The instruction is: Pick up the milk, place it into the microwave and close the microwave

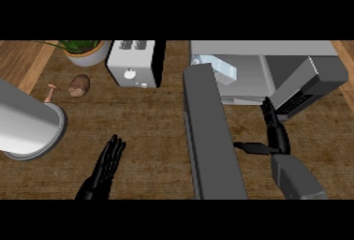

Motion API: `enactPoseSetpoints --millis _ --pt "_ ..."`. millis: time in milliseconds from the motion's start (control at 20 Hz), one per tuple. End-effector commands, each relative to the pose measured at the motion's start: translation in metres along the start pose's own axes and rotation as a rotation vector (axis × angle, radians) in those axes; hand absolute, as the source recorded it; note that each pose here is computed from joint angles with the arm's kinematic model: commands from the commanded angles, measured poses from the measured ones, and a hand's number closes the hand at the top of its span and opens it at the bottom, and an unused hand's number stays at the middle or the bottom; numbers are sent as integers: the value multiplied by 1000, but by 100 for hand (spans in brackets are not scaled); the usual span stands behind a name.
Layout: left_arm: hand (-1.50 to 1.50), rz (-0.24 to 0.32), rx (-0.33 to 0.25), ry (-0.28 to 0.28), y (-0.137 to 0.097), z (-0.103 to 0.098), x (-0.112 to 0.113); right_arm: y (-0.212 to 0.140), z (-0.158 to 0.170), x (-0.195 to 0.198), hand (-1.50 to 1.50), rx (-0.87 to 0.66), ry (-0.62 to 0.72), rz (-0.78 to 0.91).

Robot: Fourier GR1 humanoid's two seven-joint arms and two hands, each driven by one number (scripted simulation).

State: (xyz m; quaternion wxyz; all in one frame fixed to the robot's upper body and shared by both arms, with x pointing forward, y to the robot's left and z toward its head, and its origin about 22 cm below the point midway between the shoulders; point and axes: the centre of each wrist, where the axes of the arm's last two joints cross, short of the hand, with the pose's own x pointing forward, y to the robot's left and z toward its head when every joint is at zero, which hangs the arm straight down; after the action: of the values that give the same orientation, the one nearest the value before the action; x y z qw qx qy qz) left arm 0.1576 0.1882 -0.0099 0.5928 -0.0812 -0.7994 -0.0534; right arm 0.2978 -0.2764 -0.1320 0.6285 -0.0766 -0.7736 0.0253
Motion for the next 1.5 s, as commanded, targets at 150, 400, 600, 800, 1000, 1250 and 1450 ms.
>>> enactPoseSetpoints --millis 150,400,600,800,1000,1250,1450 --pt "150 36 -121 62 15 -4 1 -12 40 -16 -150 59 -82 -209" --pt "150 -59 -148 118 11 -3 -7 -50 63 -17 -150 31 -94 -257" --pt "150 -142 -238 144 0 -10 -19 -49 56 -9 -150 20 -127 -253" --pt "150 -247 -372 174 -9 -30 -24 -54 63 -3 -150 48 -125 -235" --pt "150 -254 -471 194 -49 -31 -27 -76 95 2 -150 54 -135 -244" --pt "150 -189 -529 217 -78 -50 -51 -93 91 36 -150 43 -172 -245" --pt "150 -202 -558 198 -114 -49 -63 -117 102 66 -150 78 -163 -228"
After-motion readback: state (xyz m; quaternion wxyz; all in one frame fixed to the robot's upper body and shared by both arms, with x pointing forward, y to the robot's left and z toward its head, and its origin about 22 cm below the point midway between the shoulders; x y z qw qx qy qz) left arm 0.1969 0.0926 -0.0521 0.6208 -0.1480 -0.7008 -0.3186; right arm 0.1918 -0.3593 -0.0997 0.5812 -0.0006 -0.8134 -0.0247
